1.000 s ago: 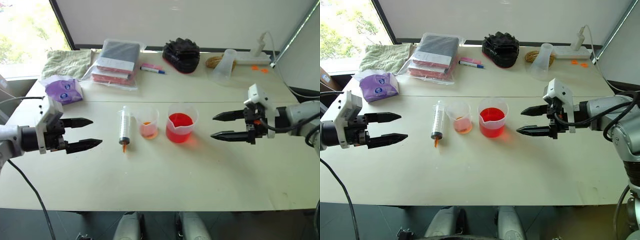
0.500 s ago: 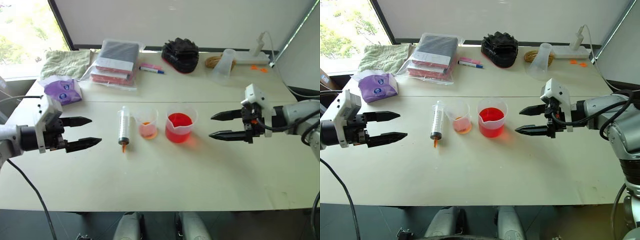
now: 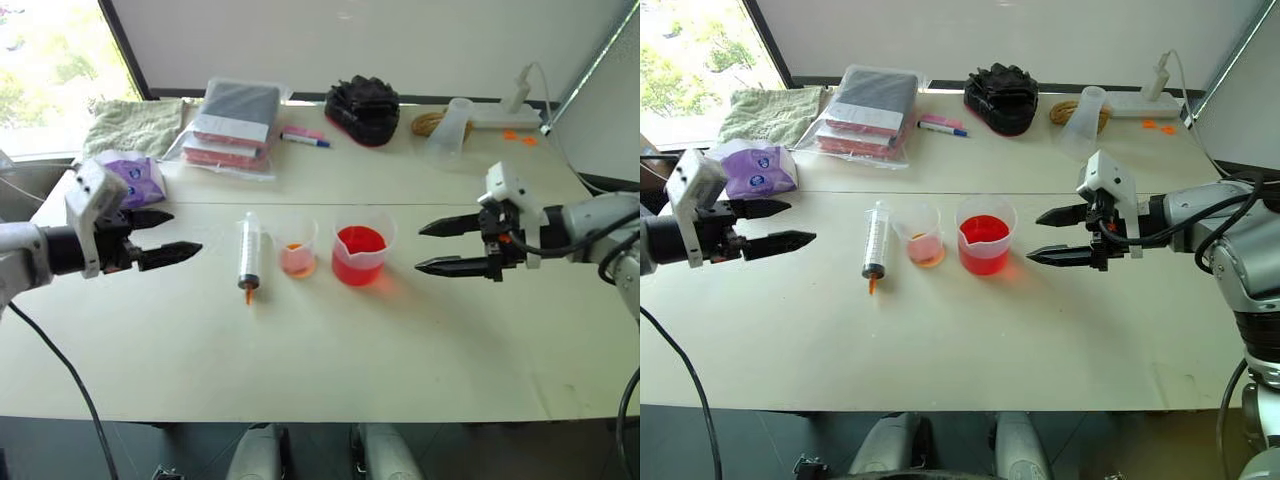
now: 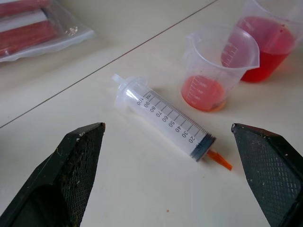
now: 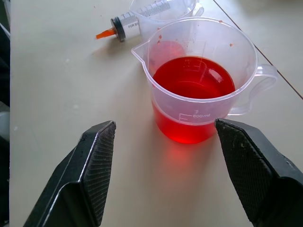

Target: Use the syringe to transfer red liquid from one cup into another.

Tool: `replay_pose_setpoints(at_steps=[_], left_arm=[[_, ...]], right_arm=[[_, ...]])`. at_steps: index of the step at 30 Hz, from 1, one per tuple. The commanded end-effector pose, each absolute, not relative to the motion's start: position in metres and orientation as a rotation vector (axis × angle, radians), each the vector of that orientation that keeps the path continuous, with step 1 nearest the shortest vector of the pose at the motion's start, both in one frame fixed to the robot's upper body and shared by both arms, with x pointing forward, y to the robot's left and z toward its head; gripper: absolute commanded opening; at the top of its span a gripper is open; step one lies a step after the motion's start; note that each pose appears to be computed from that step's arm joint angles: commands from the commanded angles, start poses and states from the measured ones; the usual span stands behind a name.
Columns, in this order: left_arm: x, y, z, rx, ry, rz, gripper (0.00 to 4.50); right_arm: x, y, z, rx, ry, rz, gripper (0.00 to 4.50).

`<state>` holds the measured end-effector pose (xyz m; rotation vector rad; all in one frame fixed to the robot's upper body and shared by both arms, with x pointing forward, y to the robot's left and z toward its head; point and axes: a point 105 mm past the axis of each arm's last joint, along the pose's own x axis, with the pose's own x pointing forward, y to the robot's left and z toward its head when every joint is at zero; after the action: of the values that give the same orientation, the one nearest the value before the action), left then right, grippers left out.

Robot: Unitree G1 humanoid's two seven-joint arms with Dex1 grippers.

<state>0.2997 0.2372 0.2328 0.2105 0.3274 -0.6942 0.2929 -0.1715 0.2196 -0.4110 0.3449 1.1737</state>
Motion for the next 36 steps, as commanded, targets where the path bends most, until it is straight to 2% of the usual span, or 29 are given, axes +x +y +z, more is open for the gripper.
replay_pose_setpoints(at_steps=[1,8,12,16,22,26,32,36], left_arm=[[0.316,0.237,0.243,0.07,0.404,-0.577,4.47],[0.342,0.233,0.248,-0.115,0.557,-0.409,4.47],[0.359,0.224,0.245,-0.155,0.608,-0.353,4.47],[0.373,0.224,0.238,-0.13,0.638,-0.207,4.47],[0.379,0.216,0.231,-0.031,0.686,-0.103,4.47],[0.382,0.201,0.237,0.027,0.737,-0.123,4.47],[0.388,0.182,0.243,-0.029,0.856,-0.128,4.47],[0.389,0.177,0.234,-0.091,0.988,-0.067,4.47]], right_arm=[[0.296,-0.169,0.231,-0.439,0.289,1.169,3.49],[0.298,-0.167,0.23,-0.439,0.286,1.176,3.49],[0.299,-0.167,0.23,-0.445,0.29,1.182,3.49],[0.299,-0.166,0.23,-0.455,0.288,1.186,3.49],[0.299,-0.167,0.231,-0.464,0.287,1.184,3.49],[0.298,-0.167,0.231,-0.466,0.285,1.177,3.49],[0.298,-0.168,0.232,-0.465,0.279,1.161,3.49],[0.297,-0.169,0.232,-0.461,0.274,1.149,3.49]])
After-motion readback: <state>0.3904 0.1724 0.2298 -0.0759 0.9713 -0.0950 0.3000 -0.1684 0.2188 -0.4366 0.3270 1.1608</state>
